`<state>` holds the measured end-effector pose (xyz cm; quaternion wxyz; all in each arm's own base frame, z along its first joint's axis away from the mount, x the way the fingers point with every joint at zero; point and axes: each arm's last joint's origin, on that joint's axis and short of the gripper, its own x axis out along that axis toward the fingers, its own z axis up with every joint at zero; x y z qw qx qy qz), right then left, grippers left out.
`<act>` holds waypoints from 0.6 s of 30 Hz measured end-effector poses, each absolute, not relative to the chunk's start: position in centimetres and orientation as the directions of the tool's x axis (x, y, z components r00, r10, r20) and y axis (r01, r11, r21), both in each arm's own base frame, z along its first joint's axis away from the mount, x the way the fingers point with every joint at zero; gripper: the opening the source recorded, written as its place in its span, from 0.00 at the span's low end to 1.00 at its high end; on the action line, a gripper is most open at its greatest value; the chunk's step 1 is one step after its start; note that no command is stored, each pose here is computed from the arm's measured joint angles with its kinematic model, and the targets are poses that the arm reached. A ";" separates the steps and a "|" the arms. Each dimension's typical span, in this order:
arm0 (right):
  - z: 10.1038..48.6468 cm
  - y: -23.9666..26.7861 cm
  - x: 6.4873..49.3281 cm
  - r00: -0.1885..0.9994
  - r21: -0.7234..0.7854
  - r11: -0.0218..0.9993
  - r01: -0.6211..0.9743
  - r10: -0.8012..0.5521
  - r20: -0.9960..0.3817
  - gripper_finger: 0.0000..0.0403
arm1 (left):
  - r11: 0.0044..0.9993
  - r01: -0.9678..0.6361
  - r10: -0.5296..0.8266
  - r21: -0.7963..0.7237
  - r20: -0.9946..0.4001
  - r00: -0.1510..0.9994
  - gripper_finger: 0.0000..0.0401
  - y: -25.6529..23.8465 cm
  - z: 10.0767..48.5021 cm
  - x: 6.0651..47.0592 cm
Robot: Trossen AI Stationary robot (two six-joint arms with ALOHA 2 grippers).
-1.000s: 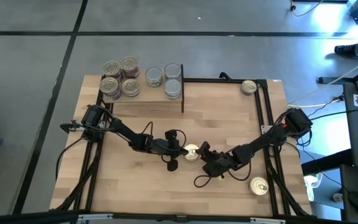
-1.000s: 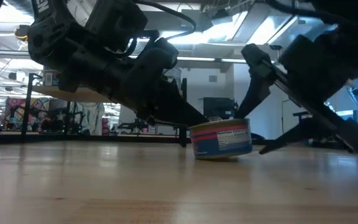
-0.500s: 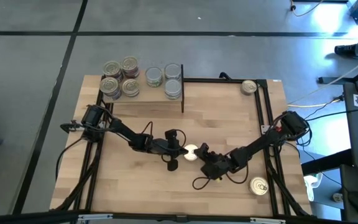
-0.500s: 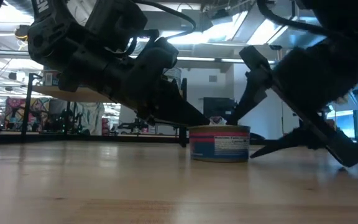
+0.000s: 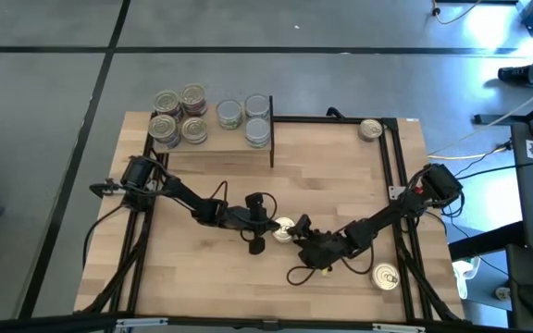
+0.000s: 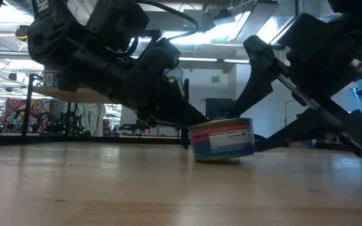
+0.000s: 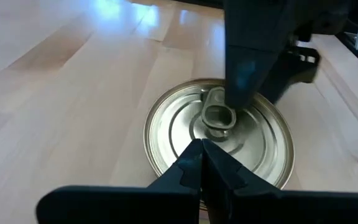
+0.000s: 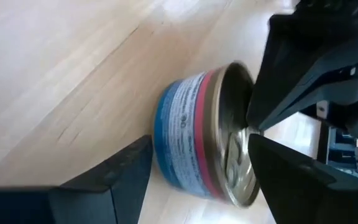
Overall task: Stack canned seafood by type on shelf
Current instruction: Stack the blue tuna can on top of the blue tuna can on the shelf
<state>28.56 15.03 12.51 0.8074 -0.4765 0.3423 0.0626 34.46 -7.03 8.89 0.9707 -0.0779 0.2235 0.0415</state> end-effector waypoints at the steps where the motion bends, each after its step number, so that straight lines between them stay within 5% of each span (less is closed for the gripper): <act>1: 12.5 15.0 28.5 0.753 -0.730 0.533 -0.429 -0.235 -0.614 0.66 | 0.985 -0.113 0.043 -0.133 -0.442 0.896 0.01 -7.0 9.0 34.4; 18: 13.4 15.7 28.0 0.780 -0.725 0.578 -0.376 -0.225 -0.584 0.66 | 0.992 -0.095 0.043 -0.079 -0.502 0.864 0.01 -7.2 10.7 33.5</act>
